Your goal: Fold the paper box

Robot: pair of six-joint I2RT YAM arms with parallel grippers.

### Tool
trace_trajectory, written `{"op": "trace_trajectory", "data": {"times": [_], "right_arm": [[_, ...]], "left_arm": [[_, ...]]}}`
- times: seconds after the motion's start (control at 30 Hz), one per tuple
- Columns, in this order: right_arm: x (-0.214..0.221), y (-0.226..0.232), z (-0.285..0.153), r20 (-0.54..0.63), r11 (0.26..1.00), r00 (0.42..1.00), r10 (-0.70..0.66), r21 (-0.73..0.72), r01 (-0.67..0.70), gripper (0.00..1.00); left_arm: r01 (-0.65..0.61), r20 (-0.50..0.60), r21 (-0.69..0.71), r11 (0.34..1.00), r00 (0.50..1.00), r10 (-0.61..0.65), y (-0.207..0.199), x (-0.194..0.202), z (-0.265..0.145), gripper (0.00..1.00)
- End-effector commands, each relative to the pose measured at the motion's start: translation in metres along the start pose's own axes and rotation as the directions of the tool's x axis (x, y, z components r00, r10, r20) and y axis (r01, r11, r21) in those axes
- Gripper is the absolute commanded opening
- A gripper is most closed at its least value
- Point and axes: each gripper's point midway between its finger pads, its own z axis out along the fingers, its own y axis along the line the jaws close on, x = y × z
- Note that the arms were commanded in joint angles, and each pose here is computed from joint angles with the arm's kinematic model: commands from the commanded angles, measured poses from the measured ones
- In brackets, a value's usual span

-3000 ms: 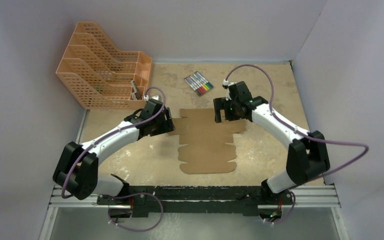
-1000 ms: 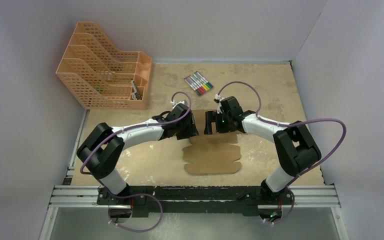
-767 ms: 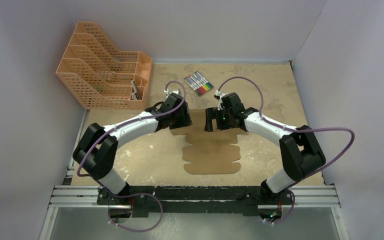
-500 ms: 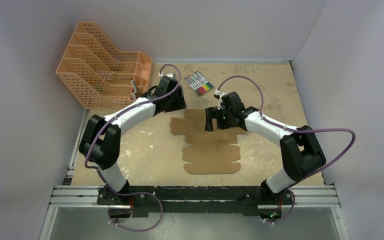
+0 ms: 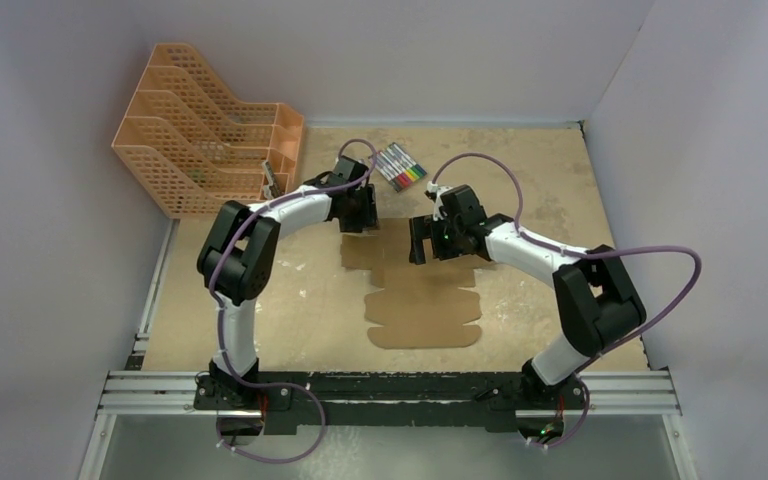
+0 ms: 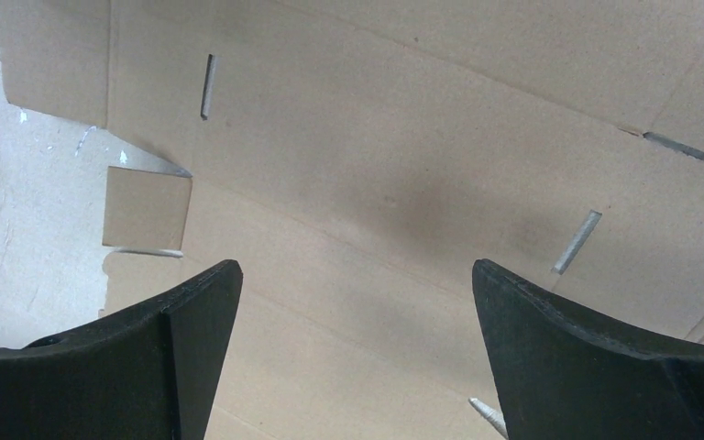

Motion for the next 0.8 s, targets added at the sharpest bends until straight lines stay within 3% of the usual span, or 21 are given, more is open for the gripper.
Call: {"op": "trace_trajectory", "data": {"times": [0.0, 0.77], "right_arm": [[-0.003, 0.002, 0.007, 0.032, 1.0, 0.999, 0.004, -0.007, -0.004, 0.98], [0.01, 0.008, 0.029, -0.003, 0.999, 0.999, 0.036, -0.036, -0.036, 0.97]], "left_arm": [[0.018, 0.004, 0.104, 0.994, 1.0, -0.019, -0.024, -0.015, -0.002, 0.48], [0.06, 0.031, 0.24, 0.969, 0.997, -0.069, -0.054, -0.022, -0.028, 0.31]]}}
